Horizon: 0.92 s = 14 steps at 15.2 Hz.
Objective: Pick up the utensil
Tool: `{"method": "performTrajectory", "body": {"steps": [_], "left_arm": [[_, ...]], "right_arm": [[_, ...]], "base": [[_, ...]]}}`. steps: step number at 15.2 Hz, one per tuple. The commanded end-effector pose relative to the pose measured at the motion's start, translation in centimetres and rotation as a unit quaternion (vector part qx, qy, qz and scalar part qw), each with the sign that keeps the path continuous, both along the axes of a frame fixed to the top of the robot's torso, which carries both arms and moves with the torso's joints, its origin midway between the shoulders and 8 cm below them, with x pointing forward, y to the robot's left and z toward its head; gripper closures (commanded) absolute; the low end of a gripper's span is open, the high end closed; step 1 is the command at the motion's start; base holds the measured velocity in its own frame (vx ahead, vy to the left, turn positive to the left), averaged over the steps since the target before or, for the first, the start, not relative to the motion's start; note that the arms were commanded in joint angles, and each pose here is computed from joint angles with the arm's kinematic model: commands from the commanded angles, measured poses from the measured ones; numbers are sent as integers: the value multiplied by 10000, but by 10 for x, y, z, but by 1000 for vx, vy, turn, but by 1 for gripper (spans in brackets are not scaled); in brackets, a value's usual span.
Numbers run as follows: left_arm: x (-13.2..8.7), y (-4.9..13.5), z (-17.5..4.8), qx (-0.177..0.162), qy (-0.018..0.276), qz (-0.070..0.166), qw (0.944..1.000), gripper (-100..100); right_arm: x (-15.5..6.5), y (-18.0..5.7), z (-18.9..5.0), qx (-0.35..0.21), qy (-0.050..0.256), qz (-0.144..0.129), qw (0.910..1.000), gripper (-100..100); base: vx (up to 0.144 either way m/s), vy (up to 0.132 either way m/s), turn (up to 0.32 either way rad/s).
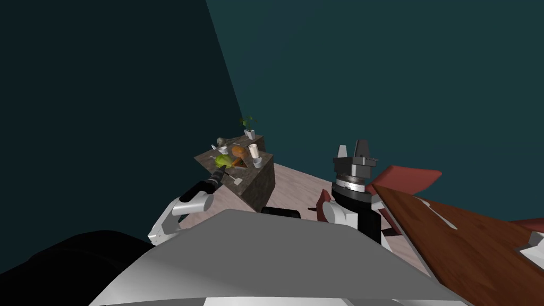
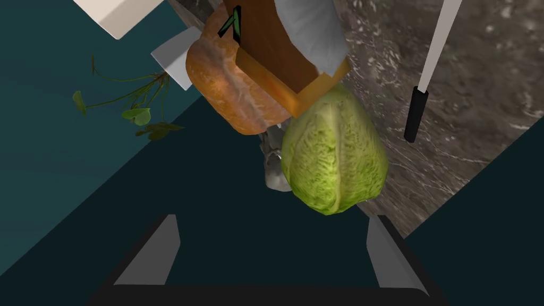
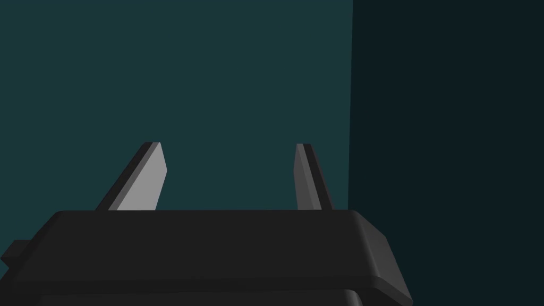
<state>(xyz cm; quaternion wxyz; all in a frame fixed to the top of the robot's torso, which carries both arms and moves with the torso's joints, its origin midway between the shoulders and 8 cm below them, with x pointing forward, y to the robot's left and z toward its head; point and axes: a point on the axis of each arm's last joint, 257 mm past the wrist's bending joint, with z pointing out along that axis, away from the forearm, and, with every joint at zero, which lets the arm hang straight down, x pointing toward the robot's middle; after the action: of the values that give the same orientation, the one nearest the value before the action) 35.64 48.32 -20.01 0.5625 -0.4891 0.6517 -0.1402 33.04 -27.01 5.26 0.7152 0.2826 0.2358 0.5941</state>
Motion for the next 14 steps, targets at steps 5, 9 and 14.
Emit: {"method": "performTrajectory", "body": {"steps": [5,9,14], "left_arm": [[-23,24,-28,16,733,269,9969,-100],[-36,36,-40,18,1086,394,9933,-100],[-61,55,-59,8,1687,590,9839,-100]], "right_arm": [[0,0,0,0,0,0,10000,0],[0,0,0,0,0,0,10000,0],[0,0,0,0,0,0,10000,0]], "base": [[59,-23,-58],[47,-17,-41],[55,-13,-65]]}}
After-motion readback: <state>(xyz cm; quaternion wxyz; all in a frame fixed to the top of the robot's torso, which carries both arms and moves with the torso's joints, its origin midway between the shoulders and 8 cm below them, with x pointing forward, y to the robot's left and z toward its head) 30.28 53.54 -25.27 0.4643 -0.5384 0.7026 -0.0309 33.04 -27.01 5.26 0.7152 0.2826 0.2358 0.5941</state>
